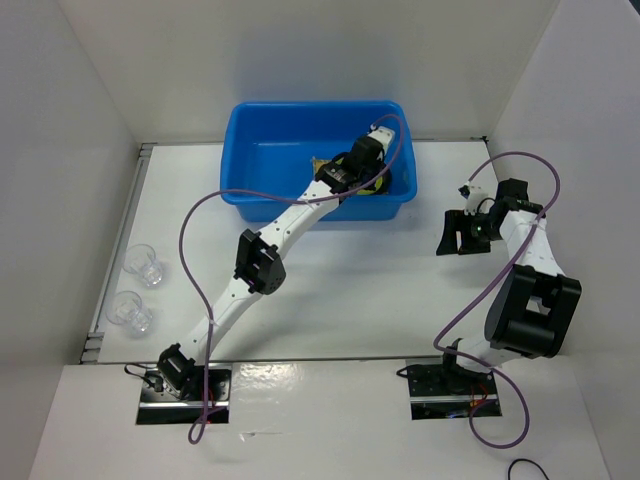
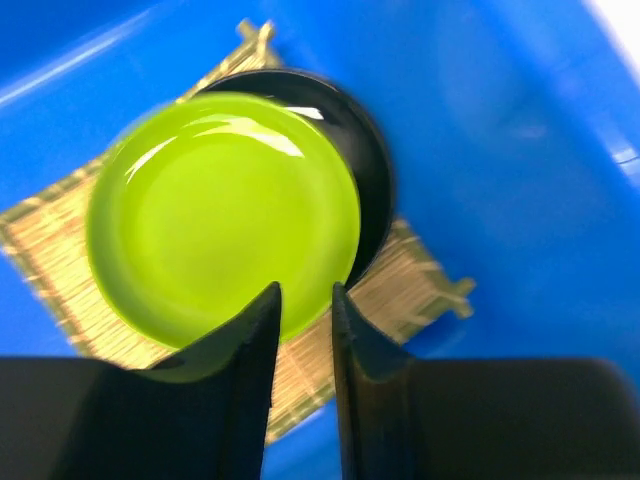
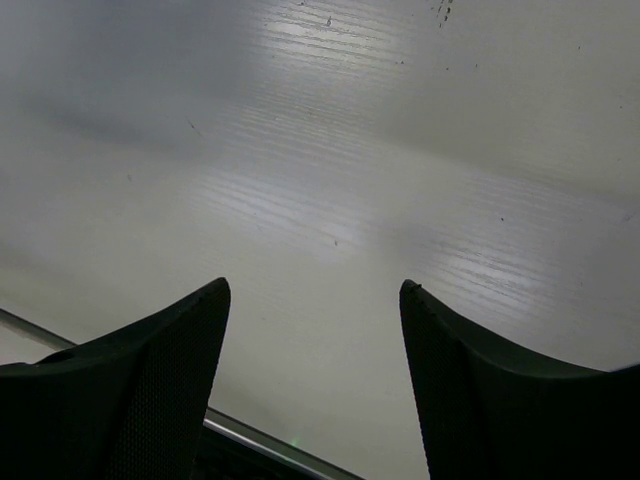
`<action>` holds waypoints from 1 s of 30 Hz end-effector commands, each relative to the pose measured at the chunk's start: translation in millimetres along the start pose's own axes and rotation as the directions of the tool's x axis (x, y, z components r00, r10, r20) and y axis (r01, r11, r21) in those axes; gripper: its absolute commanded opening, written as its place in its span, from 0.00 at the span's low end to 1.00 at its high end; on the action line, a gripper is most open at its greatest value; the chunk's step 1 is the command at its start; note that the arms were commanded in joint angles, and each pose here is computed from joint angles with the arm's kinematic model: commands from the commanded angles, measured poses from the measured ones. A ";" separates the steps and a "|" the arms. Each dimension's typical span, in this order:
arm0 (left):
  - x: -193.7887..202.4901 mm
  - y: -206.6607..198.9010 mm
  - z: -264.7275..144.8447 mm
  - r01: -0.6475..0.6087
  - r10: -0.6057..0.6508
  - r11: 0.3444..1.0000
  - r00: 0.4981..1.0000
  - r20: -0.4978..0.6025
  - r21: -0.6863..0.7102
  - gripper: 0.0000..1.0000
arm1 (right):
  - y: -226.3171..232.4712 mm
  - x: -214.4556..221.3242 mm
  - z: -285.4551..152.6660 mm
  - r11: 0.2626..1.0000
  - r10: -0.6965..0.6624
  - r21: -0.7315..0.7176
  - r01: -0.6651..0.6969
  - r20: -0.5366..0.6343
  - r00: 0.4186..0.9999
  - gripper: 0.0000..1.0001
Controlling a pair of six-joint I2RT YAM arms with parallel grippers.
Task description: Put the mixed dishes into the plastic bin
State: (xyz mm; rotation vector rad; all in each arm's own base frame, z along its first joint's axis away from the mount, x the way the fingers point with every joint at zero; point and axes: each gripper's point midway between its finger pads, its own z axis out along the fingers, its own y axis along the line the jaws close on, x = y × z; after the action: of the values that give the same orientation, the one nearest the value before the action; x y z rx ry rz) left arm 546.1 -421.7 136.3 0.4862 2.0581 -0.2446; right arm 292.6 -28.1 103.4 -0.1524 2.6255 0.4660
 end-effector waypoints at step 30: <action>109.9 336.3 -305.7 0.307 -0.715 0.308 0.699 -0.006 -0.901 1.00 | 10.9 -15.9 -11.4 0.997 -0.057 -0.040 0.060 0.078 0.995 0.74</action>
State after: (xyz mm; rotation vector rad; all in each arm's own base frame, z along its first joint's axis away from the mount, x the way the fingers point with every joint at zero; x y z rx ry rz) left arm 449.4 -27.5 287.7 -0.6820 2.1554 0.4277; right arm 293.4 -23.3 106.0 -0.1780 2.6043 0.4997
